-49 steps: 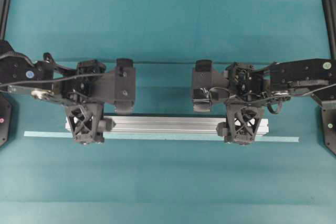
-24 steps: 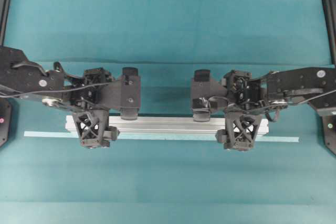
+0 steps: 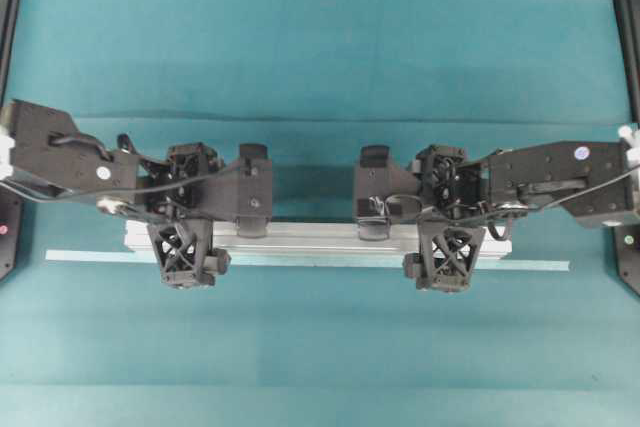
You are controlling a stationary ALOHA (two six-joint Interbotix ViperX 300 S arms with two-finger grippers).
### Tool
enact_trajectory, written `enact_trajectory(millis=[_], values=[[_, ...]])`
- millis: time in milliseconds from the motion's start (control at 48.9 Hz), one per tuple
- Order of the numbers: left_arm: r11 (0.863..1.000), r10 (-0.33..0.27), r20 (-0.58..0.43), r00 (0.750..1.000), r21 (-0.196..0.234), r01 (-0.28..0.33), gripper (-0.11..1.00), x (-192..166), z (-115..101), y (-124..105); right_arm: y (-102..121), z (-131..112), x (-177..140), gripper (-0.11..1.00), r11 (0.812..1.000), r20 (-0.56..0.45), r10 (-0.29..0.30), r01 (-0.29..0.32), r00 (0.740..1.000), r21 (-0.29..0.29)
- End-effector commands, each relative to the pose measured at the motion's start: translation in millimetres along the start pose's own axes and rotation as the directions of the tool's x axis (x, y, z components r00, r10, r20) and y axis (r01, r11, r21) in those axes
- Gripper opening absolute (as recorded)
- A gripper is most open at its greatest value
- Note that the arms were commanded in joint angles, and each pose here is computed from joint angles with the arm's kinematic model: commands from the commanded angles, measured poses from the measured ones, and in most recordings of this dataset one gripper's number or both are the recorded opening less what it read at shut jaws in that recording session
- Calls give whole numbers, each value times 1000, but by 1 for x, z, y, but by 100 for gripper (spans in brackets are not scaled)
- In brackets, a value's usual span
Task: Lift the metal rail with both hands.
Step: 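Close both grippers on the silver rail near each end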
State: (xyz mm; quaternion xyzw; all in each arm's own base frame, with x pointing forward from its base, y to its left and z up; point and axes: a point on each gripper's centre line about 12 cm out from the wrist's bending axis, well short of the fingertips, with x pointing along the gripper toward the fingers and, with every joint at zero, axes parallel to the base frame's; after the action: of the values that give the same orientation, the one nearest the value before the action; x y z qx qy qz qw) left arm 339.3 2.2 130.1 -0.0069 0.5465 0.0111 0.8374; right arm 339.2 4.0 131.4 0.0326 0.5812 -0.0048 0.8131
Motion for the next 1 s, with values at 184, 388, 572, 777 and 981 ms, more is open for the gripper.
enact_trajectory(millis=[184,388,572,777,981], values=[[1000,0,3,1000,11,0,98,15,0,0,4,-9,22,95,1000,-10,0,0,1000,-13],[1000,0,-5,1000,11,0,98,18,-1,0,4,-9,27,95,1000,-1,-2,2,1000,-17],[1000,1,-5,1000,2,-1,98,18,-2,0,4,-7,27,95,1000,12,-4,4,1000,-21],[1000,-2,3,1000,14,2,89,16,0,-2,5,-8,26,82,1000,7,-3,3,1000,-24],[1000,-4,12,1000,7,4,36,13,0,-3,6,-8,26,39,1000,4,-2,2,1000,-27]])
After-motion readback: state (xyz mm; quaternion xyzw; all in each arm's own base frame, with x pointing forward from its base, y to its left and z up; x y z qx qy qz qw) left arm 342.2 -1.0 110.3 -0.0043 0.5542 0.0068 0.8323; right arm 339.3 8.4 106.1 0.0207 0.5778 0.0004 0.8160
